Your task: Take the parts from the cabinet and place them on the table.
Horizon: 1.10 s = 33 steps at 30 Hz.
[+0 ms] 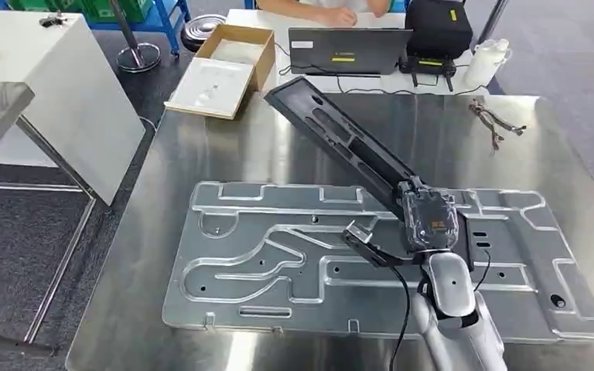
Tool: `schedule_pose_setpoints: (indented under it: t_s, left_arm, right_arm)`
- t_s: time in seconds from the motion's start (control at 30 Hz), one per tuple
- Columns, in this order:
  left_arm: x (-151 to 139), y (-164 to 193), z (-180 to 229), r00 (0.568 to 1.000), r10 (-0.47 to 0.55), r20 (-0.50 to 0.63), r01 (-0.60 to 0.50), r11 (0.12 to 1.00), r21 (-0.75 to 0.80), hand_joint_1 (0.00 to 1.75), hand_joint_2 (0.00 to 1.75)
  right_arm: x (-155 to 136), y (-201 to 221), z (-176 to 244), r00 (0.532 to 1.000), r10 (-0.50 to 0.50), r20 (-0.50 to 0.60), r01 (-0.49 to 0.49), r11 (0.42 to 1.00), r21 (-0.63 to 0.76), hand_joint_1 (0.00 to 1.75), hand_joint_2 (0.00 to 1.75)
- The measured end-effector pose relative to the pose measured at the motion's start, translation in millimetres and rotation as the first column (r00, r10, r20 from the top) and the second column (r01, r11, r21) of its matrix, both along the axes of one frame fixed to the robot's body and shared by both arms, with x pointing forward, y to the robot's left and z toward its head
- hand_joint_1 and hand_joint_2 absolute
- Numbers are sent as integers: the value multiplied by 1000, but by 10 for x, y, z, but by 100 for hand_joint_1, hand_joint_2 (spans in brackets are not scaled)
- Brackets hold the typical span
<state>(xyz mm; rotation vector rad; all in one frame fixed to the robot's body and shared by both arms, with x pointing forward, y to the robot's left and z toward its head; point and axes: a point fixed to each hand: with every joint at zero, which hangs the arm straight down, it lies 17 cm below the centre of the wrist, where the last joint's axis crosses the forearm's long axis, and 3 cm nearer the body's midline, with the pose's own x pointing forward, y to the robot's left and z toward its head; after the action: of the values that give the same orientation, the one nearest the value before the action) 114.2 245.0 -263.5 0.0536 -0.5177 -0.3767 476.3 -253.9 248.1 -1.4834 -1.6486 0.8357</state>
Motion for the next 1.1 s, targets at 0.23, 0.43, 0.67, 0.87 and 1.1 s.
schedule_pose_setpoints:
  t_s: [0.23, 0.43, 0.67, 0.87, 1.1]
  left_arm:
    - [-13, 37, -5, 1000, 3, -2, -3, 1000, 5, 0, 175]
    - [-24, 35, -9, 1000, 6, -8, -6, 1000, 3, 0, 175]
    - [-26, 48, -10, 1000, 6, -8, -6, 1000, 5, 0, 175]
    - [-15, 45, -8, 1000, 6, -7, -6, 1000, 3, 0, 175]
    - [-34, 56, -12, 1000, 7, -10, -7, 1000, 4, 0, 175]
  right_arm:
    - [75, 63, -321, 993, 25, -113, -25, 1000, 7, 175, 175]
    - [197, 188, -801, 951, 87, -297, -81, 996, 32, 175, 175]
    - [254, 323, -1074, 913, 135, -386, -127, 991, 45, 175, 175]
    - [274, 500, -1132, 880, 209, -426, -183, 978, 103, 175, 175]
    - [230, 718, -1234, 846, 270, -459, -264, 961, 78, 0, 175]
